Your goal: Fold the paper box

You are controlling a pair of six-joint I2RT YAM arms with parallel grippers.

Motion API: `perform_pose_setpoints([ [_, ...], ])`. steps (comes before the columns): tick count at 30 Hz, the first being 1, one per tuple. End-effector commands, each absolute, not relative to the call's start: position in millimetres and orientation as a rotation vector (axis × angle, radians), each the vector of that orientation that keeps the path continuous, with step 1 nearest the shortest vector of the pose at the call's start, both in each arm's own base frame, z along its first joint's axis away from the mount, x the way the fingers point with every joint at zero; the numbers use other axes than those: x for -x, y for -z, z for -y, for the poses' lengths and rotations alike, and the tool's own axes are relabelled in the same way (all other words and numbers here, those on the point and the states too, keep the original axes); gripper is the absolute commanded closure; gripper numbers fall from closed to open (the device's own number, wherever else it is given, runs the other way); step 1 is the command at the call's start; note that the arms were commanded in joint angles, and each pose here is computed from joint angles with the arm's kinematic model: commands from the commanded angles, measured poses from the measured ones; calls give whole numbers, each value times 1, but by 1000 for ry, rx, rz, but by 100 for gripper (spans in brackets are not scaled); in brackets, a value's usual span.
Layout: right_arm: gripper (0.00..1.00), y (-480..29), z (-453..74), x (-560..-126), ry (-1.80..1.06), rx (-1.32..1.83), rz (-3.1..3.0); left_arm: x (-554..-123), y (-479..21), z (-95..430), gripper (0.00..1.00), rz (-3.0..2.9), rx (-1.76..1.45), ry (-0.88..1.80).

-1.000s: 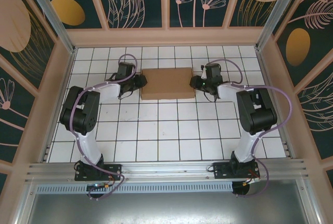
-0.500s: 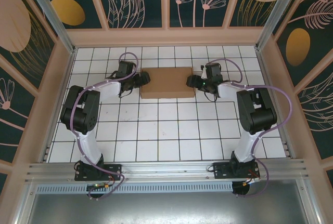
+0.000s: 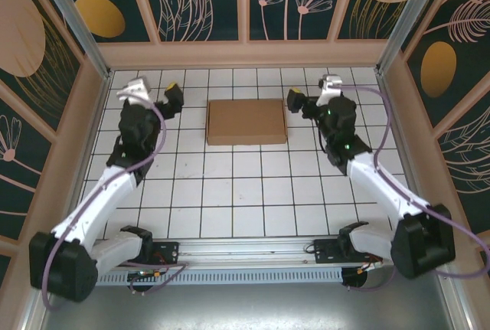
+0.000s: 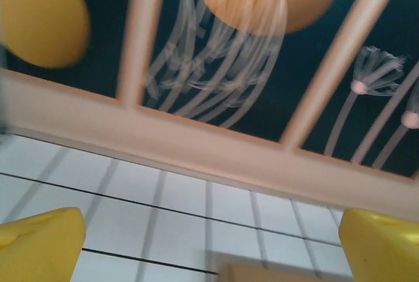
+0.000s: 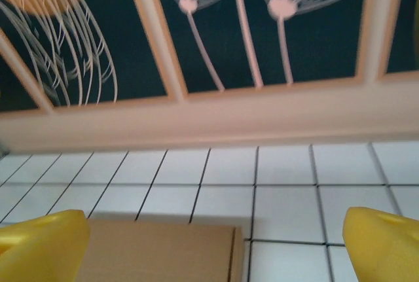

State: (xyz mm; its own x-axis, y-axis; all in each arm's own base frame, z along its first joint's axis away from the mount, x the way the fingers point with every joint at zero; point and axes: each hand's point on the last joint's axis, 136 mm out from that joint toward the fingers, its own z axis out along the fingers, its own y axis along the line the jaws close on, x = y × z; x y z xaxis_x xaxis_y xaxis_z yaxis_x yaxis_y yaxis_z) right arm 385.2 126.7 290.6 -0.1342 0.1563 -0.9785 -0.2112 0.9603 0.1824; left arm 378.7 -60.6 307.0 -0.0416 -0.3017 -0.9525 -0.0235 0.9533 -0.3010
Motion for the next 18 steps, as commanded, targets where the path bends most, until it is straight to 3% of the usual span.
perform_pose_setpoints([
  [1,1,-289,-81,-368,-98,-72,-1509,-369,-268,19,1,-1546,229,-143],
  [8,1,-222,-66,-358,94,46,-1564,-369,-182,-10,1,-1635,194,-245],
  [12,1,-185,-34,-357,254,11,-1599,-378,-161,-29,1,-1664,278,-242],
  [16,1,-162,-10,-358,189,-106,-1601,-379,-142,-48,1,-1654,352,-162],
  [18,1,-155,-6,-351,135,-86,-1560,-377,-141,-35,1,-1655,260,-104],
])
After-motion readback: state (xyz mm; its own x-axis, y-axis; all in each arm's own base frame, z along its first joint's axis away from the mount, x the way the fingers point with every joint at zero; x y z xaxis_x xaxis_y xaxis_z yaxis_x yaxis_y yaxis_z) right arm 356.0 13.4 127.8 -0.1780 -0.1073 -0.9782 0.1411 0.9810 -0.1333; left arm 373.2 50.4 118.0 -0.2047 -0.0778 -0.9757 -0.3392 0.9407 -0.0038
